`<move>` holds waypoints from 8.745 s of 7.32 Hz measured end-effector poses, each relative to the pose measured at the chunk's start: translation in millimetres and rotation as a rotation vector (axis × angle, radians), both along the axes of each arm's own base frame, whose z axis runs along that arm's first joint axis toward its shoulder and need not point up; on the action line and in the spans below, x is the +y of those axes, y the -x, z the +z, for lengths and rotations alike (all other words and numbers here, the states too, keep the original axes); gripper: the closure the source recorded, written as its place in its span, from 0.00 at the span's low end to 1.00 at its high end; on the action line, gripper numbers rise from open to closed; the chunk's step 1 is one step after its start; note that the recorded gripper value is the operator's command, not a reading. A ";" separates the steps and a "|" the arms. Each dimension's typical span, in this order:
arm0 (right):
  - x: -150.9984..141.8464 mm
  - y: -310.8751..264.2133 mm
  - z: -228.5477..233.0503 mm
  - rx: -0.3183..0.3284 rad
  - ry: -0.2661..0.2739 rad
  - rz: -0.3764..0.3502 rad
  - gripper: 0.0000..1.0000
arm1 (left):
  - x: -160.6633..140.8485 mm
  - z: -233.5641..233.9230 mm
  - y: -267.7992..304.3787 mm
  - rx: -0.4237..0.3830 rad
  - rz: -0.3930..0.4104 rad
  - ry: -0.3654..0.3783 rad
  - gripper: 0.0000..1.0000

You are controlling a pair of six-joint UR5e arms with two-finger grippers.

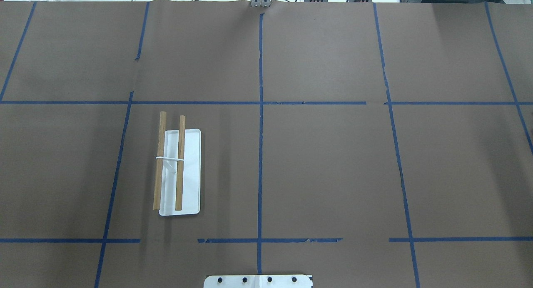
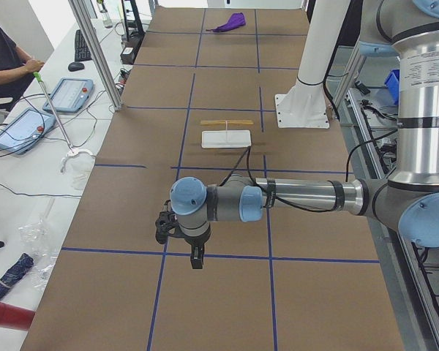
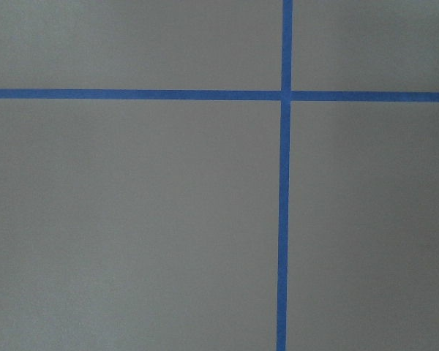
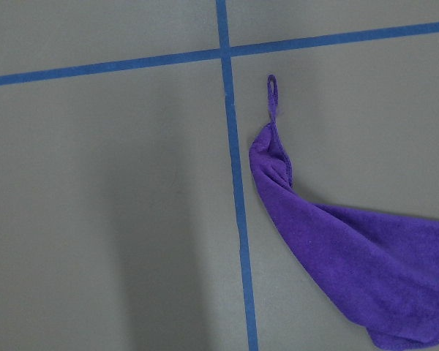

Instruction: Hang towel on rack

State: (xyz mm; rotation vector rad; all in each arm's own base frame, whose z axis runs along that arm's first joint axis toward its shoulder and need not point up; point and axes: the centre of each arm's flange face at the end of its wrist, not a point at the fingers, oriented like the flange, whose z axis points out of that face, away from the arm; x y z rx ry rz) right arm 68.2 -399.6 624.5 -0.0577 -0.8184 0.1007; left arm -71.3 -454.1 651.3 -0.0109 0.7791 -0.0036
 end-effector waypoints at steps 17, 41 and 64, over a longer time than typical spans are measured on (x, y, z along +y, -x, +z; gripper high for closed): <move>-30.9 20.0 140.3 -0.004 -0.421 -0.343 0.00 | -32.5 -35.7 0.5 0.000 0.000 -0.079 0.00; -32.7 27.8 33.1 0.077 -0.639 -0.299 1.00 | -47.7 -87.6 0.6 -0.001 -0.019 -0.300 0.00; 17.1 455.0 -491.6 -0.435 -0.689 0.271 1.00 | -27.3 -501.0 -489.5 0.898 -0.389 0.334 0.00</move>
